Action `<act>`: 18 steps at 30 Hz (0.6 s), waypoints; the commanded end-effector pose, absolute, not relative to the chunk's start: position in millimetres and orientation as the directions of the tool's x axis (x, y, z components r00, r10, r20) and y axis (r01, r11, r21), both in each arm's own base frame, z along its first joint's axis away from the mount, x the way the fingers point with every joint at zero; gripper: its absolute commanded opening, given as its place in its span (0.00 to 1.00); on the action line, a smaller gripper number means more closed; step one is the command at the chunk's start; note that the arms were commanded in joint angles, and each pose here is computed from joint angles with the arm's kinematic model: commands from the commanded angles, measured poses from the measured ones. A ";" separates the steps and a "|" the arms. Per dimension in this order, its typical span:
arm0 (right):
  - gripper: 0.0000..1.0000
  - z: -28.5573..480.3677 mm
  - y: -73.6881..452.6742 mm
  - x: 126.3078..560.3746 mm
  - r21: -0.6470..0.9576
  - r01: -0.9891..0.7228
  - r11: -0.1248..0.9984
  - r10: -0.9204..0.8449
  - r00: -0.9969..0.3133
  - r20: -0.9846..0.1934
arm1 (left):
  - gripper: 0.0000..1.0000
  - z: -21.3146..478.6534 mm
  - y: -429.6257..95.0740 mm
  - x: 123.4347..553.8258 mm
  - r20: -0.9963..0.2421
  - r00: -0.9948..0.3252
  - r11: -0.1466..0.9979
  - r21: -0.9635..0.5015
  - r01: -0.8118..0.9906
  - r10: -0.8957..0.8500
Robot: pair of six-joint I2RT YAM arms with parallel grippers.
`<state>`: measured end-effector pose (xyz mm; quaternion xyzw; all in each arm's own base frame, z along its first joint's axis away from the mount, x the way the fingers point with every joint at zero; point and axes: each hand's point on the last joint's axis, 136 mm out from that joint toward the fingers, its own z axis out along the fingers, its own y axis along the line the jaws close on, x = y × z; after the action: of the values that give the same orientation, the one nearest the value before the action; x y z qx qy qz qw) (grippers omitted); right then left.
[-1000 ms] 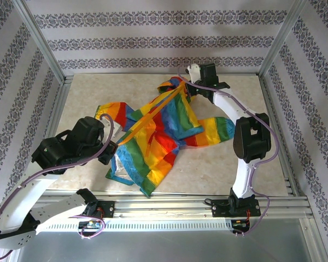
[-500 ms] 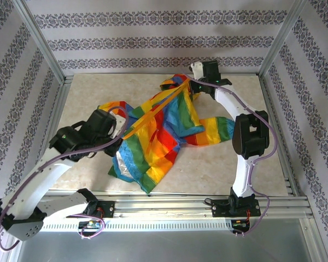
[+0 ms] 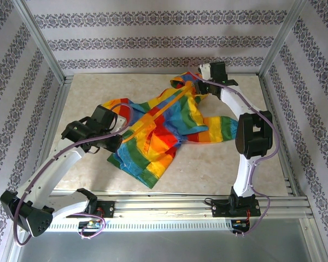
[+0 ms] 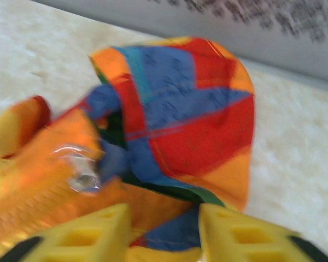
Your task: Zip up the jacket
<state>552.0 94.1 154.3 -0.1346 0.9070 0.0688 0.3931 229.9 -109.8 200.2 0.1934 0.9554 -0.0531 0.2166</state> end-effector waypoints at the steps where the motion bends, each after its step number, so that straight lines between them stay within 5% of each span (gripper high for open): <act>1: 0.50 188.8 63.7 549.7 -0.030 -0.199 0.980 -0.147 -0.603 -0.784 | 0.36 192.3 -91.1 224.0 -0.365 -0.868 0.936 0.032 0.349 0.337; 8: 0.58 226.9 56.0 520.7 -0.052 -0.171 0.984 -0.139 -0.554 -0.821 | 0.56 216.4 -76.9 226.1 -0.441 -0.850 0.955 0.071 0.287 0.288; 17: 0.65 286.9 56.4 461.1 0.009 -0.164 0.986 -0.065 -0.440 -0.895 | 0.74 303.1 -51.9 239.3 -0.706 -0.673 0.976 0.148 0.162 0.219; 18: 0.66 294.1 54.7 452.5 0.014 -0.158 0.987 -0.055 -0.423 -0.905 | 0.83 315.8 -47.7 240.9 -0.742 -0.636 0.977 0.162 0.141 0.215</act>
<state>468.8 52.5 280.9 -0.0759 0.8528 0.0356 0.5155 234.7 -66.6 280.4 0.1273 0.9276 0.0090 0.3512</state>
